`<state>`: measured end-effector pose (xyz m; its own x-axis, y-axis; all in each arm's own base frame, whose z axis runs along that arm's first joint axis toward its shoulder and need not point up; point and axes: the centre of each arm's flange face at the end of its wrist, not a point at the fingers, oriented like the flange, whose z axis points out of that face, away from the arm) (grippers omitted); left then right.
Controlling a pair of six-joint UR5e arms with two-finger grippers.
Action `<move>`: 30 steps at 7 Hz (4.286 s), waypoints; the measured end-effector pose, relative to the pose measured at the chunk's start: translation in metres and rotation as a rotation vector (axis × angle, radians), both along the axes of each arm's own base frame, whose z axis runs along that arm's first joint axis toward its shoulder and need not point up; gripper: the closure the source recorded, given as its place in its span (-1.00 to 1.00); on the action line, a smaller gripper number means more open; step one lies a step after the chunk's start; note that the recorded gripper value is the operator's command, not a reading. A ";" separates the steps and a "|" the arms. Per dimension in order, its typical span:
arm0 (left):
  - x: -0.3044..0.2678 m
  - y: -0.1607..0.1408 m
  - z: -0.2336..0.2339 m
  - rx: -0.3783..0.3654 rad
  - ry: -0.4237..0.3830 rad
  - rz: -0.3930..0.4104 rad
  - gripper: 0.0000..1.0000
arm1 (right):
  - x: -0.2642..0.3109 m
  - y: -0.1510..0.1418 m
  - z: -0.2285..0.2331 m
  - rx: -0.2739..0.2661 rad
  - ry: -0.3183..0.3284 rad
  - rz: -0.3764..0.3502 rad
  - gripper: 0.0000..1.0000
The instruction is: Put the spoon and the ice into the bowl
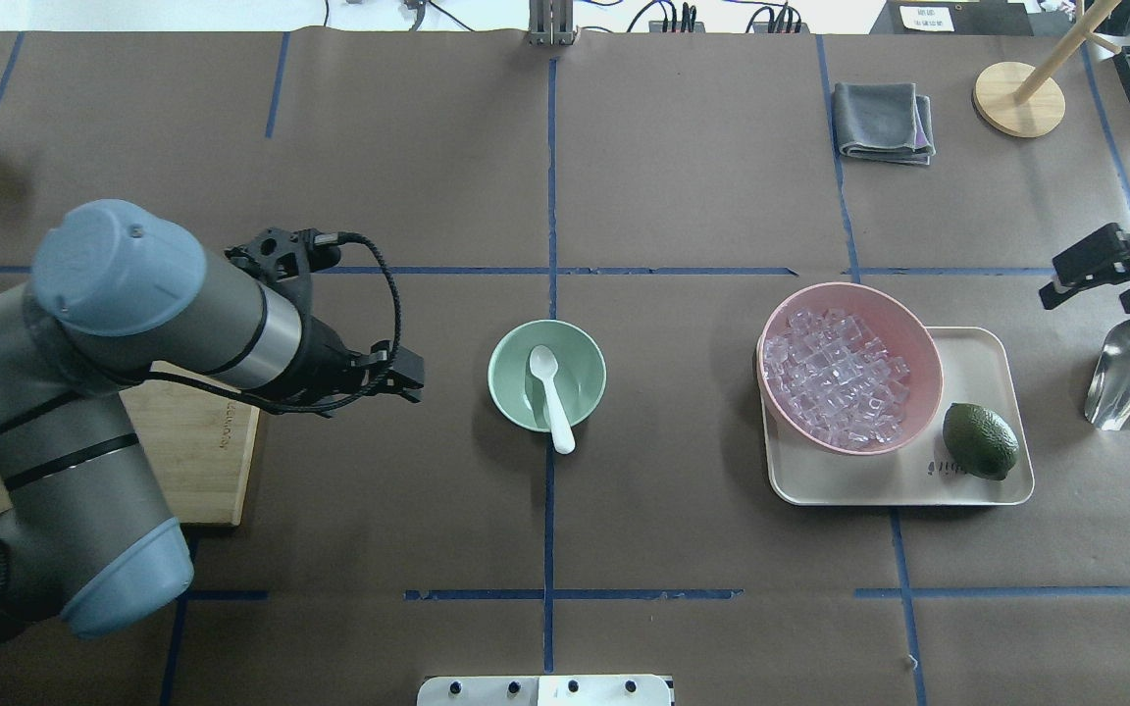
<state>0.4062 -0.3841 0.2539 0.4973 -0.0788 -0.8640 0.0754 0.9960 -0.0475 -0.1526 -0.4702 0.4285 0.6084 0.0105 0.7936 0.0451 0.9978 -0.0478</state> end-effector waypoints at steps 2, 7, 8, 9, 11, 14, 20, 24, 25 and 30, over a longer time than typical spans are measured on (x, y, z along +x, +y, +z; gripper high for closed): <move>-0.044 -0.001 0.033 0.012 -0.025 0.025 -0.99 | -0.098 0.020 -0.045 -0.010 0.017 0.123 -0.94; -0.055 -0.003 0.038 0.010 -0.030 0.022 -0.99 | -0.185 0.036 -0.055 0.185 0.051 -0.002 -0.81; -0.055 -0.003 0.038 0.010 -0.030 0.021 -0.99 | -0.190 0.040 -0.053 0.221 0.054 -0.044 -0.81; -0.055 -0.003 0.038 0.011 -0.029 0.020 -0.99 | -0.197 0.045 -0.050 0.242 0.056 -0.079 -0.78; -0.055 -0.003 0.037 0.011 -0.028 0.019 -0.99 | -0.205 0.053 -0.045 0.255 0.062 -0.117 -0.49; -0.057 -0.002 0.036 0.014 -0.026 0.018 -0.99 | -0.207 0.053 -0.039 0.265 0.081 -0.121 -0.41; -0.060 0.001 0.029 0.022 -0.015 0.014 -0.99 | -0.206 0.046 -0.035 0.290 0.104 -0.114 1.00; -0.068 0.004 0.029 0.025 -0.012 0.008 -0.99 | -0.217 0.034 -0.102 0.279 0.023 -0.039 1.00; -0.076 0.007 0.032 0.024 -0.015 0.002 -0.99 | -0.238 0.040 -0.134 0.223 -0.021 0.006 1.00; -0.089 0.011 0.038 0.023 -0.021 -0.004 -0.99 | -0.383 0.057 -0.240 0.019 -0.086 0.194 0.88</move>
